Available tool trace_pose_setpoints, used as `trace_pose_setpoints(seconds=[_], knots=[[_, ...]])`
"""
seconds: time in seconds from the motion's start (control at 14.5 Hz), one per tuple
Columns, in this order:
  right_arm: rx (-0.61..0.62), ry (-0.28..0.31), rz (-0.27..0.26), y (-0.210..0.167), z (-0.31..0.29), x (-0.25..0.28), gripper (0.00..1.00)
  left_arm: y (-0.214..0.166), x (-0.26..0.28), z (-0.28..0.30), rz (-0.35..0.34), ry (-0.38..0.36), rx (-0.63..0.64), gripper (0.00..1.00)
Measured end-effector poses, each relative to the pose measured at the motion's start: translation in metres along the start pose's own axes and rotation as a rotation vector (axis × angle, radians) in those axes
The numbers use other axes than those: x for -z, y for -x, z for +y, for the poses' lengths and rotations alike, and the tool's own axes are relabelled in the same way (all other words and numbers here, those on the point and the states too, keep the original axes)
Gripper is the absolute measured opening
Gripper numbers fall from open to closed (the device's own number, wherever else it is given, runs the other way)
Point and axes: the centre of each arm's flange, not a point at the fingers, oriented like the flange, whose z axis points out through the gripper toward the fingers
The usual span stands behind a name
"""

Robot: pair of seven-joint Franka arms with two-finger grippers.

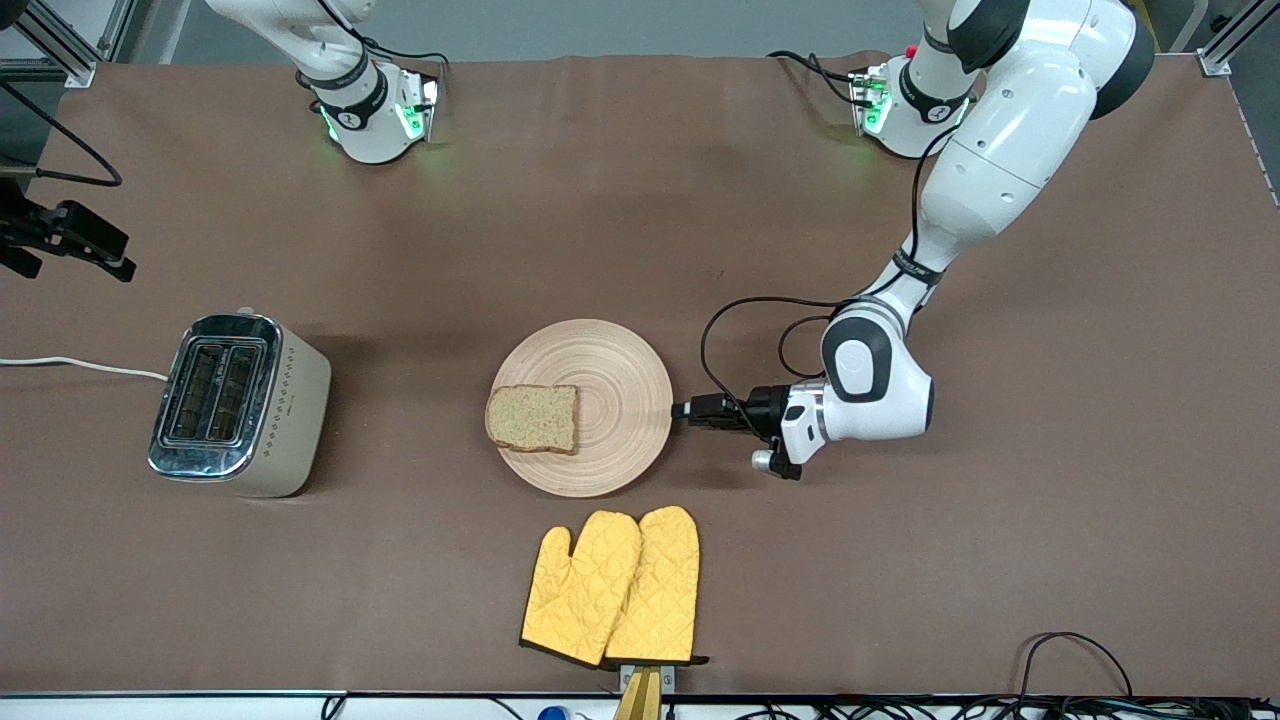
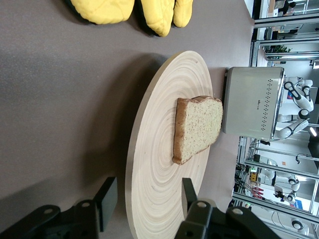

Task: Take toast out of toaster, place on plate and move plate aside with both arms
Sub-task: 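Reach the left gripper toward the rim of the wooden plate, then grasp the plate rim with the left gripper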

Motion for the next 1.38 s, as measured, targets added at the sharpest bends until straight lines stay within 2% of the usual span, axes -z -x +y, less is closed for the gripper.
trace_pose_setpoints(seconds=[0.83, 0.96, 1.03, 1.17, 1.24, 1.31, 1.38], knots=[[0.003, 0.000, 0.002, 0.000, -0.001, 0.002, 1.00, 0.024, -0.048, -0.020, -0.063, -0.020, 0.021, 0.50], [0.003, 0.000, 0.004, 0.000, -0.001, 0.002, 1.00, 0.024, -0.048, -0.021, -0.062, -0.021, 0.023, 0.41], [0.003, 0.000, 0.004, 0.000, -0.001, 0.002, 1.00, 0.024, -0.049, -0.021, -0.063, -0.021, 0.022, 0.41], [0.003, -0.001, 0.004, 0.000, -0.001, 0.002, 1.00, 0.025, -0.051, -0.020, -0.066, -0.022, 0.020, 0.35], [0.003, -0.004, 0.004, 0.000, -0.001, 0.002, 1.00, 0.025, -0.052, -0.019, -0.065, -0.024, 0.019, 0.29], [0.002, -0.009, 0.004, 0.000, -0.001, 0.002, 1.00, 0.026, -0.053, -0.018, -0.061, -0.029, 0.016, 0.29], [0.002, -0.013, 0.004, 0.000, -0.002, 0.002, 1.00, 0.025, -0.054, -0.017, -0.054, -0.036, 0.012, 0.22]])
